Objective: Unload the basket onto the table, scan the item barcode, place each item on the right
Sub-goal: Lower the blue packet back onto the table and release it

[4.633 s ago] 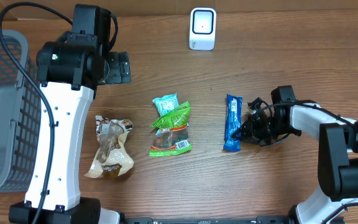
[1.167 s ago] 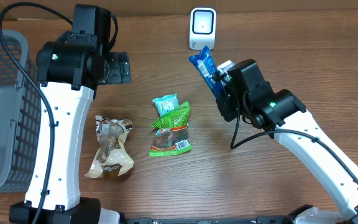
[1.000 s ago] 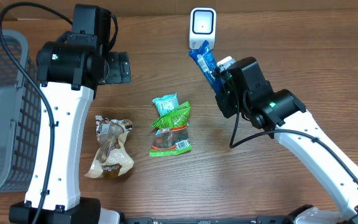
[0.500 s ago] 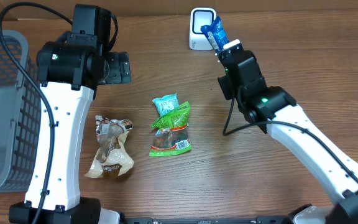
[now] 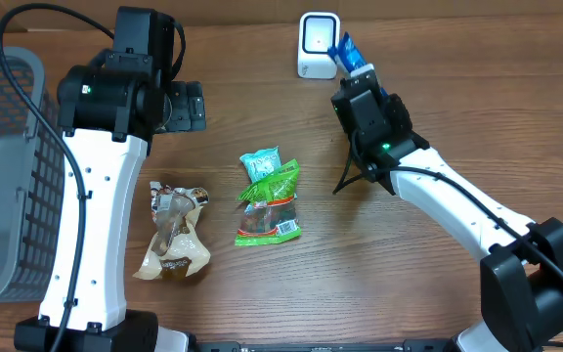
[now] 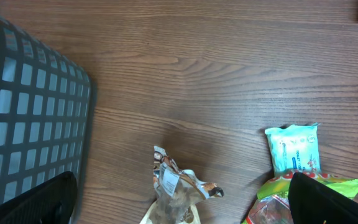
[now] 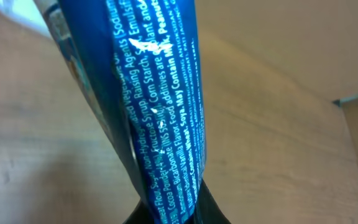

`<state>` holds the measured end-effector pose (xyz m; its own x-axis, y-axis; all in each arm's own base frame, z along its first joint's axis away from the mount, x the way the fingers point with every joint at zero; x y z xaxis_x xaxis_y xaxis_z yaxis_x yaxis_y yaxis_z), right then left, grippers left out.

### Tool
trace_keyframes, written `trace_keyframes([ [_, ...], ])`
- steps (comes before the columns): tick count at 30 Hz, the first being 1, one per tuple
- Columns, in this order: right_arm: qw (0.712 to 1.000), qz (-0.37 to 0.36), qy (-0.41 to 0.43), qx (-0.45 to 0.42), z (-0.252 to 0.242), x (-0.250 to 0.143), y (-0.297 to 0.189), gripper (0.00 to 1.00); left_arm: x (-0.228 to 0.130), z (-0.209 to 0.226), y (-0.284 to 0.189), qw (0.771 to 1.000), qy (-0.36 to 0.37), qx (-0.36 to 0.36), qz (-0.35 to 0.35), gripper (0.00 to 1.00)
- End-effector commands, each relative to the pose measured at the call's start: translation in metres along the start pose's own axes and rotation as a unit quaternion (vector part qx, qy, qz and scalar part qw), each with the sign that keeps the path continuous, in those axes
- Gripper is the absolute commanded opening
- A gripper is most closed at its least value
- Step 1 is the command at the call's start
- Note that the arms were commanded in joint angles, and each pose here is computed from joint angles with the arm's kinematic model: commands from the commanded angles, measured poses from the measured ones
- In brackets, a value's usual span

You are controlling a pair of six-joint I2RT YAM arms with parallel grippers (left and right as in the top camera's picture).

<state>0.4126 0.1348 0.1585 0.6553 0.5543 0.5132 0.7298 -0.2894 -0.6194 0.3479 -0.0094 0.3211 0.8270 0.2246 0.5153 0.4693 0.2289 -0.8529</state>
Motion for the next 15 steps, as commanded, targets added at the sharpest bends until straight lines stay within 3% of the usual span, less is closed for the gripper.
trace_keyframes([
  [1,0.999,0.014,0.014,0.035,0.013,-0.004,-0.007,0.04,0.005,0.006,-0.012,1.0,0.0,0.001,-0.02,1.0],
  [5,0.996,0.07,0.016,0.059,0.025,-0.03,-0.01,0.04,0.005,0.006,-0.012,1.0,0.0,0.001,-0.02,1.0],
  [15,0.988,0.128,-0.024,-0.078,0.027,-0.067,0.033,0.04,0.005,0.006,-0.012,1.0,0.0,0.001,-0.02,1.0],
])
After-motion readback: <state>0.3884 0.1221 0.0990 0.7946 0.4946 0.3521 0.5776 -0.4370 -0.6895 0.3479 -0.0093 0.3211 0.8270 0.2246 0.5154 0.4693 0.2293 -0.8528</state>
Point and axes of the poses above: each gripper's point midway between its finger pads, its own y axis out along the fingers, its own z axis along the line the jaws close on, x = y × z, the point moved 3 cm from there along -y, back along the fingers, and after that the axes turned 8 degrees about -y, right-handed, at the moved point
